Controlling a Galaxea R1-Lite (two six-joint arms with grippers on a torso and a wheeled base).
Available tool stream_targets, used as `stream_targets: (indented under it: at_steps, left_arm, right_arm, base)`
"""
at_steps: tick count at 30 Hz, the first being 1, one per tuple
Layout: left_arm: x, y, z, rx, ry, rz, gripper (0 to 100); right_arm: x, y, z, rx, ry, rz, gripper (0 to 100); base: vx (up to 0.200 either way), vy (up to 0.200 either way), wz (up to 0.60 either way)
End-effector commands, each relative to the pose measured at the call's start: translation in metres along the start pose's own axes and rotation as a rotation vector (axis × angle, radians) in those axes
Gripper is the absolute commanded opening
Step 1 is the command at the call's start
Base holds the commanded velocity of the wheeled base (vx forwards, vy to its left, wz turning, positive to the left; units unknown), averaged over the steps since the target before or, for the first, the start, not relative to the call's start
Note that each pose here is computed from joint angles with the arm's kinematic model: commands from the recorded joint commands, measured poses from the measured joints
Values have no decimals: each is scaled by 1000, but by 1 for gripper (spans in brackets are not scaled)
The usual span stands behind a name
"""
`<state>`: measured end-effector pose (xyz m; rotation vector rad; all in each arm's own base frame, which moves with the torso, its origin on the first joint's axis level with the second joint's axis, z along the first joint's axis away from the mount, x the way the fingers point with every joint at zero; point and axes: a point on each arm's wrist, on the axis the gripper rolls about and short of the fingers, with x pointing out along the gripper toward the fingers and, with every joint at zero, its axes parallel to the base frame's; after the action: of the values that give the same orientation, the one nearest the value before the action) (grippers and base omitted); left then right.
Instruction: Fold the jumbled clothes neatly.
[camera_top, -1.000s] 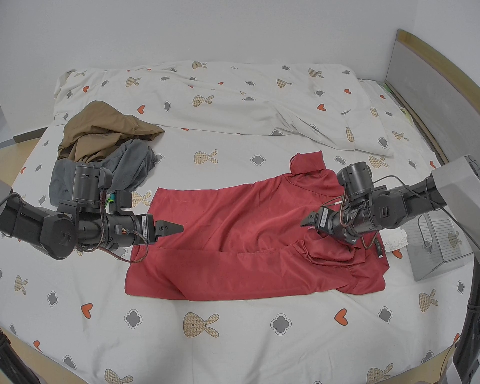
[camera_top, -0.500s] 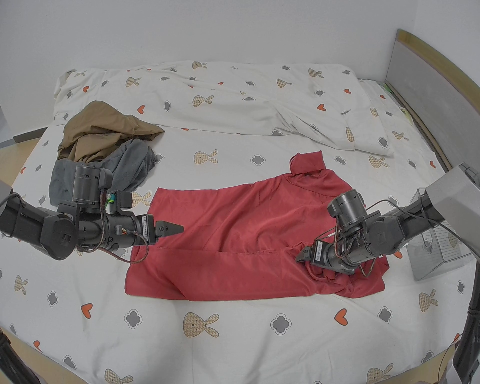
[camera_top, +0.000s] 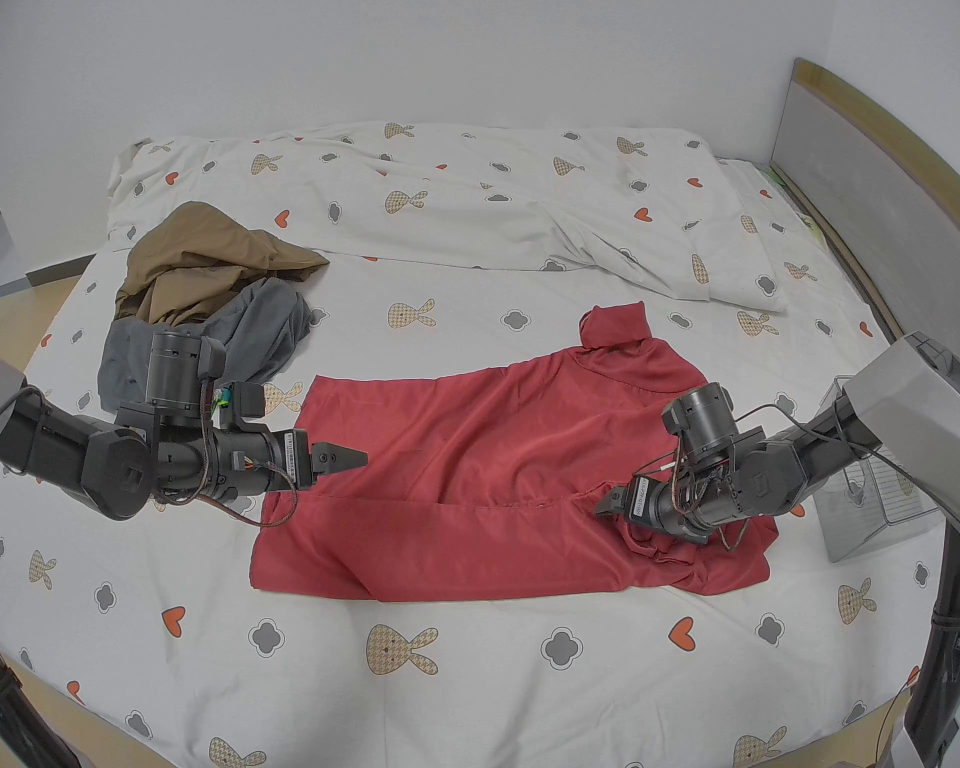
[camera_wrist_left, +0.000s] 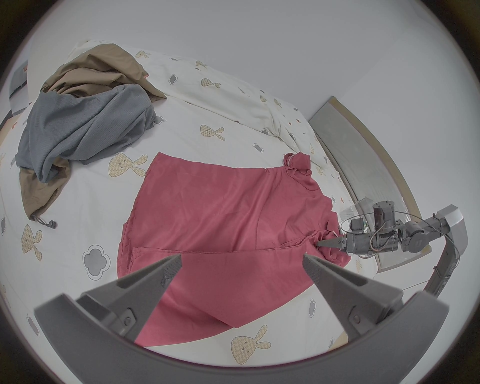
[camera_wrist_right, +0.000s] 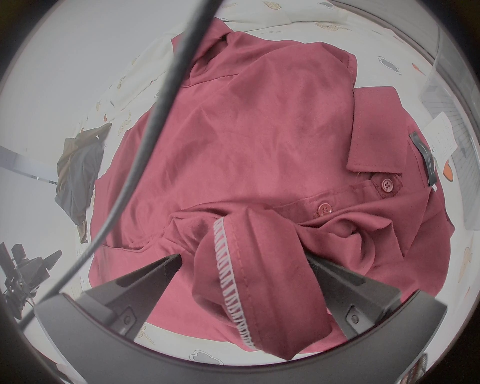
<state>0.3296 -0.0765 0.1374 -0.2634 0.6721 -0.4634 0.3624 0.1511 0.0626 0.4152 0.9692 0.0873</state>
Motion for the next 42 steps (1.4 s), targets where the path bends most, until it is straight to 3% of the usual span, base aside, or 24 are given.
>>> stream_targets:
  at_steps: [1,18,28,42]
  left_arm:
    - [1,0,0,-1,1,0,100]
    - [1,-2,-2,6,-5,-9,100]
    - [2,-3,-3,6,-2,-9,100]
    - [3,-1,-3,4,-3,-7,100]
  right_arm:
    - [-33,12,8,-13,-61,55,100]
    - [-68,25,16,-29,-138,110,100]
    - [-39,50,-12,-92,-54,127,100]
    - [-2,44,-21,-95,2,79,100]
  base:
    - [0,0,0]
    - [0,0,0]
    - [0,0,0]
    - [0,0,0]
